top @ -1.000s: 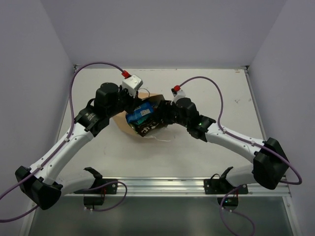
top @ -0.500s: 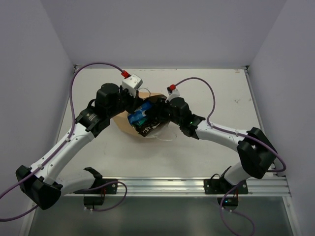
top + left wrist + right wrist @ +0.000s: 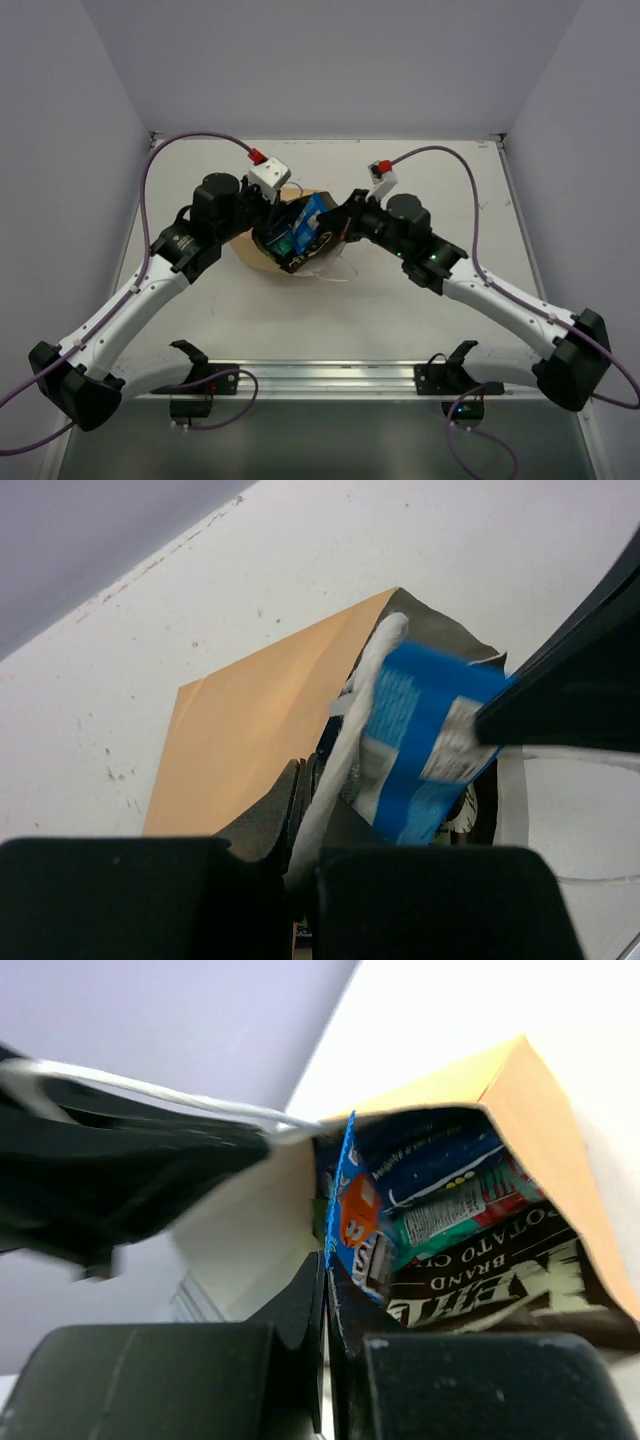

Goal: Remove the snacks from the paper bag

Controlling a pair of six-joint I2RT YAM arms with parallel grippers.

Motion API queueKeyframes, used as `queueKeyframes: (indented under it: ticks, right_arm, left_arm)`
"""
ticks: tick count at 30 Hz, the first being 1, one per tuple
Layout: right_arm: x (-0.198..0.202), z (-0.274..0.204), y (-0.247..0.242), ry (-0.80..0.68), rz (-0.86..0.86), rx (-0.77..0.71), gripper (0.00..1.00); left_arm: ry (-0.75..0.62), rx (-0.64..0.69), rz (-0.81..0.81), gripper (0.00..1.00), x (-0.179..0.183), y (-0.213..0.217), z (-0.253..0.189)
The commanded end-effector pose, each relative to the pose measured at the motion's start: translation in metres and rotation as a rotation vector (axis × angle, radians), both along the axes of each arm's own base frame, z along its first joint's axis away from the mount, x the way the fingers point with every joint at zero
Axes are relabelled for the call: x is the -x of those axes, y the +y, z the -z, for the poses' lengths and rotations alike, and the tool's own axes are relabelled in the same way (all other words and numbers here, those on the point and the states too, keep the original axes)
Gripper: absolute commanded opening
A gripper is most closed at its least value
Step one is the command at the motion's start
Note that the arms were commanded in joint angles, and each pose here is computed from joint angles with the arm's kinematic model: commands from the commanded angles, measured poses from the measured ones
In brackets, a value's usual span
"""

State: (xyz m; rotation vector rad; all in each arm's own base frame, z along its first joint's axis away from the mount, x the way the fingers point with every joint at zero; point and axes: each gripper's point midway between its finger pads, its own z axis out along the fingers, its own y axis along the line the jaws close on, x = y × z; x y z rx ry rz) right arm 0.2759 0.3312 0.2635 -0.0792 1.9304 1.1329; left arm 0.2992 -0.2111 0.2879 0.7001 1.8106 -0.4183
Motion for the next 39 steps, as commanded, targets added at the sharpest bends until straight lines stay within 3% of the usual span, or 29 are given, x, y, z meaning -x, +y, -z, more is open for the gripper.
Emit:
queueKeyframes:
  ticks: [1,9,13,18,21,25,26,30,33,39]
  right_arm:
    - [0.005,-0.044,-0.045,-0.101,0.062,-0.014,0.00]
    - [-0.005,-0.026,-0.184,-0.131,0.404,0.065,0.00]
    - [-0.012,-0.009,-0.214,-0.088,0.505,0.080,0.00]
    - [-0.034,0.019,-0.199,0.000,0.449,0.063,0.00]
    - [-0.040,0.017,-0.174,-0.041,0.327,-0.021,0.00]
    - [-0.048,0.037,-0.175,-0.025,0.346,-0.025,0.00]
    - [-0.050,0.046,-0.179,-0.008,0.372,-0.008,0.04]
    - [-0.046,0.105,-0.211,0.165,0.524,0.150,0.63]
    - [-0.038,0.092,-0.219,0.103,0.514,0.245,0.72]
    - [-0.011,0.021,-0.172,-0.175,0.251,0.280,0.73]
  left_arm:
    - [-0.082,-0.056,0.009,0.00,0.000,0.009,-0.005]
    - [-0.131,-0.096,0.069,0.00,0.008,0.010,0.003]
    - [-0.152,-0.121,0.107,0.00,0.010,0.008,0.004]
    - [-0.135,-0.099,0.203,0.00,0.018,-0.007,-0.001]
    - [-0.104,-0.081,0.248,0.00,0.023,-0.015,0.005]
    - [-0.044,-0.056,0.275,0.00,0.028,-0.023,0.018]
    - [-0.029,-0.049,0.279,0.00,0.029,-0.024,0.021]
    - [0.016,-0.026,0.283,0.00,0.026,-0.032,0.031]
    - [0.031,-0.017,0.260,0.00,0.021,-0.033,0.034]
    - [0.048,0.030,0.206,0.00,0.014,-0.036,0.031]
